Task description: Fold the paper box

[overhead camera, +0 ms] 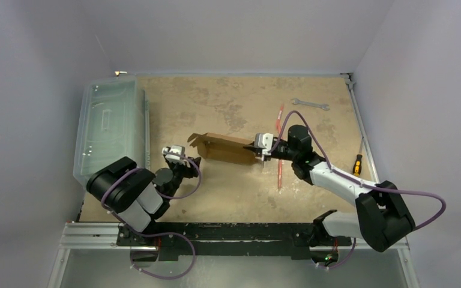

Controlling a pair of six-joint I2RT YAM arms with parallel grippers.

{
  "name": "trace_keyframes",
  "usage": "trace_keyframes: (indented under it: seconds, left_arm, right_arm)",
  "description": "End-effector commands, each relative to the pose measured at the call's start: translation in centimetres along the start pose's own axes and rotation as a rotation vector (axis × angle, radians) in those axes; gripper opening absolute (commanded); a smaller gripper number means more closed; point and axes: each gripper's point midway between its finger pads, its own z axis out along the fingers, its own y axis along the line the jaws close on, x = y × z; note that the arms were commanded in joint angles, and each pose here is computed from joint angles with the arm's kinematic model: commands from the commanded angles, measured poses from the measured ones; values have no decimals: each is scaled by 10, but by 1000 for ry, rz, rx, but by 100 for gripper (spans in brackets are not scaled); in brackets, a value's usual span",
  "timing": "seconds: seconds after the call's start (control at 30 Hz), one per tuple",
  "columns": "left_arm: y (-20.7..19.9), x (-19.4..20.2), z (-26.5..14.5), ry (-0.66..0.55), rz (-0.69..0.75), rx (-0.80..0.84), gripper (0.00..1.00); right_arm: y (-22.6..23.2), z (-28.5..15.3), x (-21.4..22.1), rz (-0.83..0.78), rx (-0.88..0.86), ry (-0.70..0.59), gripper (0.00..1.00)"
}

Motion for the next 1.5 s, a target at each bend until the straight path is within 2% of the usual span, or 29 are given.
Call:
trace_keyframes:
  seconds: [0.0,0.1,0.2,0.3,0.33,0.5,0.63,0.73,0.83,0.9,1.13,1.27,1.4,1.47]
  left_arm:
    - [-14,-61,-29,-246,-106,90,64]
    - [-17,-72,-40,-282,-173,115,70]
    - [-11,-70,-43,-263,-248,78,80]
    - [-11,-59,-28,-147,-245,28,91]
    - [-6,-43,-27,-61,-223,-8,92]
    - [-10,-41,-31,-9,-201,11,91]
    - [-15,-23,-32,57,-237,27,83]
    - [-9,-12,-23,113,-232,-25,78]
    - [-1,-16,-14,102,-229,-84,68]
    - [5,-20,-9,75,-240,-110,68]
    - [-8,-20,17,89,-251,45,72]
    - [-13,-28,20,45,-245,106,74]
    - [-22,-37,16,2,-217,174,91]
    - [-26,-38,14,-4,-203,209,95]
  right_arm:
    - [-22,-4,-21,72,33,-28,0]
    - [-24,-9,-24,98,5,-26,0]
    - [-25,-14,-23,120,-24,-8,0]
    - [-21,-15,-18,147,-46,7,0]
    - [-19,-15,-17,159,-58,9,0]
    - [-20,-13,-3,172,-61,51,0]
    - [-21,-13,1,165,-41,56,0]
    - [-26,-13,0,176,-20,60,0]
    - [-27,-13,1,177,-17,65,0]
    - [-27,-13,2,177,-19,66,0]
    - [-25,-13,2,180,-33,63,0]
    - [-25,-13,3,184,-34,66,0]
    - [-26,-12,5,193,-30,73,0]
    - [-27,-12,6,194,-30,73,0]
